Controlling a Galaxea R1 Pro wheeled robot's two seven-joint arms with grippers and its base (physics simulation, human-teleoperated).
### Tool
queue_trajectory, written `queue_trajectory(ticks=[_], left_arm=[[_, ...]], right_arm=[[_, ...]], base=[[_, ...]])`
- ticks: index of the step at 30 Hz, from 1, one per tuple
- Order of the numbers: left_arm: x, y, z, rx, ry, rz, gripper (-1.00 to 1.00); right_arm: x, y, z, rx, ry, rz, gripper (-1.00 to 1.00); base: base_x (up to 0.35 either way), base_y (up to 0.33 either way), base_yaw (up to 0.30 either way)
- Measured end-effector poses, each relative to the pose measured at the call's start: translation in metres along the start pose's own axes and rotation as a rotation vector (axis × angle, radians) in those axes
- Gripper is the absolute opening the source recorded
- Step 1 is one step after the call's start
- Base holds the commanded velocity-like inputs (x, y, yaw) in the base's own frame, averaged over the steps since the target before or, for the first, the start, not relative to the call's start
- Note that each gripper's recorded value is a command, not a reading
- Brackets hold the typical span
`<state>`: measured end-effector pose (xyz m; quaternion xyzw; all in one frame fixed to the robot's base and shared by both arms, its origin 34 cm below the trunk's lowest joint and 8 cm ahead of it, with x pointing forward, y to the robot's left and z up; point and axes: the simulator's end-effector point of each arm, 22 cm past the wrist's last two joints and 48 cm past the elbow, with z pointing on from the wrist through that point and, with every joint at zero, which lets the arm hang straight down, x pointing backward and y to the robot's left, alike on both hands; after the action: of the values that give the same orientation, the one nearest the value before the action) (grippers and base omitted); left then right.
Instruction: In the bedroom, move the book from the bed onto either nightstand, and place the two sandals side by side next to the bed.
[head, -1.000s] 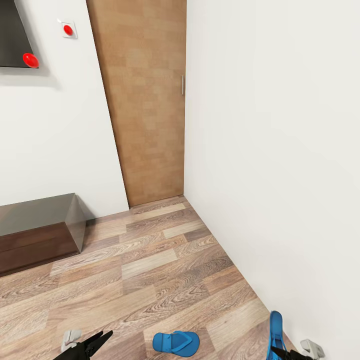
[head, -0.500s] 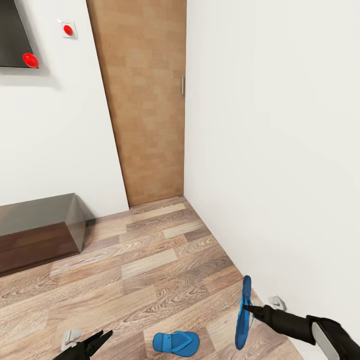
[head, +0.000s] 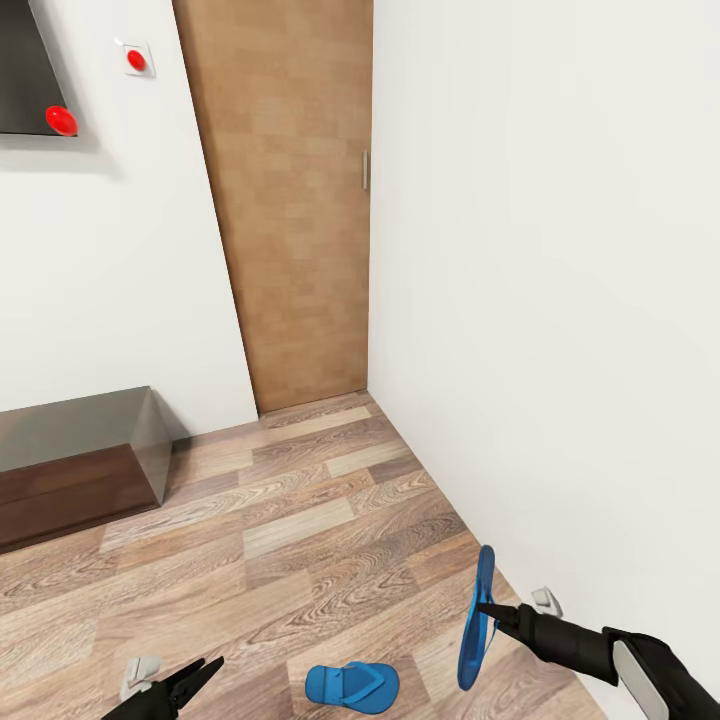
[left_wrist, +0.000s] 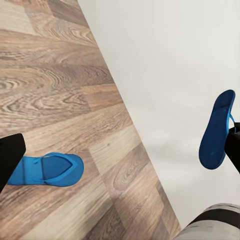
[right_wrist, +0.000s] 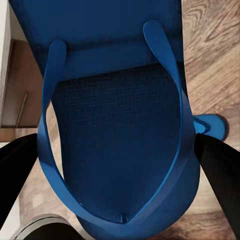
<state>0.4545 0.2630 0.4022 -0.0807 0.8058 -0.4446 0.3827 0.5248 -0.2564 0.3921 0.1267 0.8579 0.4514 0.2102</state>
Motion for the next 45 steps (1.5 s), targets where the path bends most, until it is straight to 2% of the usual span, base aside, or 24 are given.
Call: queue_trajectory(ticks=[7,8,12,15,45], left_arm=[[0.000,0.000,0.000,0.000,0.000,0.000,1.00],[0.000,0.000,0.000,0.000,0.000,0.000,1.00],[0.000,0.000,0.000,-0.001,0.001,0.000,1.00],[0.000,0.001,0.000,-0.002,0.001,0.000,1.00],[0.001,0.001,0.000,-0.003,0.002,0.000,1.00]], right_arm=[[0.000,0.000,0.001,0.003,0.000,-0.003,-1.00],[0.005,0.003,0.006,-0.007,0.006,0.003,-1.00],[0.034,0.039,0.051,-0.092,0.037,0.043,-1.00],[0.038,0.044,0.057,-0.102,0.039,0.046,-1.00],[0.040,0.047,0.060,-0.110,0.040,0.050,-1.00]], base=[[0.000,0.000,0.000],[0.000,0.000,0.000],[0.000,0.000,0.000],[0.000,0.000,0.000],[0.000,-0.064,0.000]])
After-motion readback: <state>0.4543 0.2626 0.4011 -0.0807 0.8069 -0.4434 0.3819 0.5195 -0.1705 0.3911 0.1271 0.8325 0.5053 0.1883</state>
